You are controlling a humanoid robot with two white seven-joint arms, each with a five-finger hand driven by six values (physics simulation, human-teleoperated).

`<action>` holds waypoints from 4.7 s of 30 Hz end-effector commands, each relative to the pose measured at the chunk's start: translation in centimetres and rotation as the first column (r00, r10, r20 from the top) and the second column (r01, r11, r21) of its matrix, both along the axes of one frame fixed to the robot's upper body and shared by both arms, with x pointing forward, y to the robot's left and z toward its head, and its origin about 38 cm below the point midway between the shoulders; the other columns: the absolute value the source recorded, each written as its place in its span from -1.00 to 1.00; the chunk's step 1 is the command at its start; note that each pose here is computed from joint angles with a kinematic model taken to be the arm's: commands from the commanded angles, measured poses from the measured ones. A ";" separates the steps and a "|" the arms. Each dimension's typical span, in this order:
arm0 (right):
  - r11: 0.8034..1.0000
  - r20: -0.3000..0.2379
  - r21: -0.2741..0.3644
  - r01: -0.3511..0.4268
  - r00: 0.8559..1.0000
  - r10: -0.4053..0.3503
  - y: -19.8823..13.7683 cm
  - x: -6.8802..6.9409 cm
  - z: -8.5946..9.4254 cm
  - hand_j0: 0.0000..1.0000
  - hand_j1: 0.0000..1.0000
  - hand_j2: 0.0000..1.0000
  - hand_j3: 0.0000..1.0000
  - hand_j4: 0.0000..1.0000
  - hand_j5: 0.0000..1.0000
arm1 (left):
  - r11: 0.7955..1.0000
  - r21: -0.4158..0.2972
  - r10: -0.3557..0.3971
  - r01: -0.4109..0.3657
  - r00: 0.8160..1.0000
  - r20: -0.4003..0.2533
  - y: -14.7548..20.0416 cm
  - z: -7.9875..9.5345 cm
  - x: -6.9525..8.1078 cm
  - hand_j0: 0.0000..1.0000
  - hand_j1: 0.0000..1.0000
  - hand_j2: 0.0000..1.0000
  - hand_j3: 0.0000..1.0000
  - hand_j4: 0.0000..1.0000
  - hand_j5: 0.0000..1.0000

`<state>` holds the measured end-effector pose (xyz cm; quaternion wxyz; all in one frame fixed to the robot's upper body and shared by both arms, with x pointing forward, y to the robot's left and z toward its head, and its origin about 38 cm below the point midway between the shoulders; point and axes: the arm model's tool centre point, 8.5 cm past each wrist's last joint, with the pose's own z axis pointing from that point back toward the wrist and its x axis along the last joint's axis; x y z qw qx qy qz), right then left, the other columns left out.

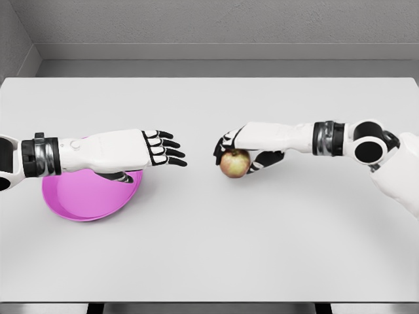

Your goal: Put the apple on the plate with both arms

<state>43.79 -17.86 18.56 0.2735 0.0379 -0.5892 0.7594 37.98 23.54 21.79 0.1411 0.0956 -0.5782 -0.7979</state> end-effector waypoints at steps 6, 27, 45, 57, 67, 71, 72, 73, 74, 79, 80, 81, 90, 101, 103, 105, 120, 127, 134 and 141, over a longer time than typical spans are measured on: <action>1.000 -0.008 0.007 -0.016 1.000 0.017 1.0 -0.1 -0.3 0.91 0.91 0.91 0.91 0.91 0.91 | 1.000 -0.006 0.003 -0.003 1.000 -0.002 0.0 0.1 0.0 1.00 1.00 1.00 1.00 1.00 1.00; 0.910 0.053 0.062 0.410 0.909 -0.413 -16.5 3.8 4.1 1.00 1.00 1.00 1.00 1.00 1.00 | 0.978 -0.059 -0.197 0.199 0.980 0.027 -10.7 2.0 0.7 1.00 1.00 1.00 1.00 1.00 1.00; 0.911 0.066 0.041 0.411 0.908 -0.413 -17.3 3.2 4.4 1.00 1.00 1.00 1.00 1.00 1.00 | 0.994 0.063 -0.079 0.086 0.990 -0.116 -11.7 -4.1 5.4 1.00 1.00 1.00 1.00 1.00 1.00; 0.913 0.071 0.040 0.406 0.910 -0.408 -17.2 3.1 4.6 1.00 1.00 1.00 1.00 1.00 1.00 | 0.985 0.120 -0.113 0.122 0.990 -0.082 -13.1 -4.7 5.2 0.98 0.98 0.98 0.98 0.98 0.98; 0.917 0.081 0.046 0.396 0.914 -0.398 -16.9 3.1 5.0 1.00 1.00 1.00 1.00 1.00 1.00 | 0.983 0.129 -0.121 0.131 0.989 -0.083 -13.9 -5.1 5.1 0.84 0.84 0.84 0.84 0.84 0.84; 0.919 0.085 0.049 0.391 0.915 -0.394 -16.7 3.1 5.1 1.00 1.00 1.00 1.00 1.00 1.00 | 0.981 0.139 -0.125 0.137 0.988 -0.090 -13.9 -5.4 5.0 0.75 0.75 0.75 0.75 0.75 0.75; 0.919 0.085 0.049 0.391 0.915 -0.394 -16.7 3.1 5.1 1.00 1.00 1.00 1.00 1.00 1.00 | 0.980 0.140 -0.128 0.140 0.988 -0.092 -14.0 -5.5 4.9 0.74 0.74 0.74 0.74 0.74 0.74; 0.919 0.085 0.049 0.391 0.915 -0.394 -16.7 3.1 5.1 1.00 1.00 1.00 1.00 1.00 1.00 | 0.980 0.140 -0.131 0.143 0.987 -0.092 -14.1 -5.5 4.9 0.74 0.74 0.74 0.74 0.74 0.74; 0.919 0.085 0.048 0.392 0.915 -0.395 -16.7 3.1 5.2 1.00 1.00 1.00 1.00 1.00 1.00 | 0.980 0.140 -0.131 0.143 0.987 -0.092 -14.1 -5.5 4.9 0.74 0.74 0.74 0.74 0.74 0.74; 0.919 0.088 0.050 0.391 0.915 -0.394 -16.7 3.2 5.3 1.00 1.00 1.00 1.00 1.00 1.00 | 0.979 0.137 -0.138 0.149 0.986 -0.092 -14.5 -5.5 4.8 0.74 0.74 0.74 0.74 0.74 0.74; 0.919 0.088 0.050 0.391 0.915 -0.394 -16.7 3.2 5.3 1.00 1.00 1.00 1.00 1.00 1.00 | 0.979 0.138 -0.138 0.150 0.986 -0.093 -14.5 -5.6 4.7 0.74 0.74 0.74 0.74 0.74 0.74; 0.919 0.088 0.050 0.391 0.915 -0.394 -16.7 3.2 5.3 1.00 1.00 1.00 1.00 1.00 1.00 | 0.978 0.141 -0.140 0.153 0.985 -0.096 -14.6 -5.7 4.7 0.72 0.72 0.72 0.72 0.72 0.72; 0.920 0.088 0.050 0.389 0.916 -0.392 -16.6 3.2 5.3 1.00 1.00 1.00 1.00 1.00 1.00 | 0.973 0.167 -0.145 0.162 0.984 -0.107 -14.6 -6.1 4.5 0.21 0.21 0.21 0.21 0.21 0.21; 0.920 0.090 0.053 0.389 0.915 -0.392 -16.6 3.2 5.4 1.00 1.00 1.00 1.00 1.00 1.00 | 0.972 0.170 -0.148 0.165 0.983 -0.109 -14.7 -6.1 4.4 -0.05 -0.05 -0.05 -0.05 -0.05 -0.05; 0.920 0.090 0.053 0.389 0.915 -0.392 -16.6 3.2 5.4 1.00 1.00 1.00 1.00 1.00 1.00 | 0.972 0.168 -0.151 0.164 0.985 -0.086 -14.7 -4.9 4.8 -0.11 -0.11 -0.11 -0.11 -0.11 -0.11; 0.919 0.089 0.053 0.390 0.915 -0.393 -16.6 3.2 5.4 1.00 1.00 1.00 1.00 1.00 1.00 | 0.975 0.156 -0.146 0.157 0.986 -0.074 -14.4 -3.7 5.4 -0.15 -0.15 -0.15 -0.15 -0.15 -0.15; 0.920 0.092 0.058 0.387 0.916 -0.391 -16.4 3.3 5.5 1.00 1.00 1.00 1.00 1.00 1.00 | 0.947 0.235 0.241 -0.220 0.968 -0.065 8.6 2.3 4.0 -0.13 -0.13 -0.13 -0.13 -0.13 -0.13; 0.920 0.093 0.056 0.389 0.915 -0.392 -16.5 3.3 5.6 1.00 1.00 1.00 1.00 1.00 1.00 | 0.932 0.244 0.300 -0.267 0.947 -0.111 10.0 0.1 4.8 0.70 0.70 0.70 0.70 0.70 0.70; 0.920 0.091 0.054 0.388 0.916 -0.392 -16.5 3.3 5.5 1.00 1.00 1.00 1.00 1.00 1.00 | 0.927 0.221 0.334 -0.302 0.935 -0.120 10.7 0.2 5.5 1.00 1.00 1.00 1.00 1.00 1.00; 0.921 0.090 0.055 0.385 0.917 -0.389 -16.4 3.2 5.4 1.00 1.00 1.00 1.00 1.00 1.00 | 0.834 0.074 0.551 -0.546 0.828 -0.100 17.7 3.9 8.9 1.00 1.00 1.00 1.00 1.00 1.00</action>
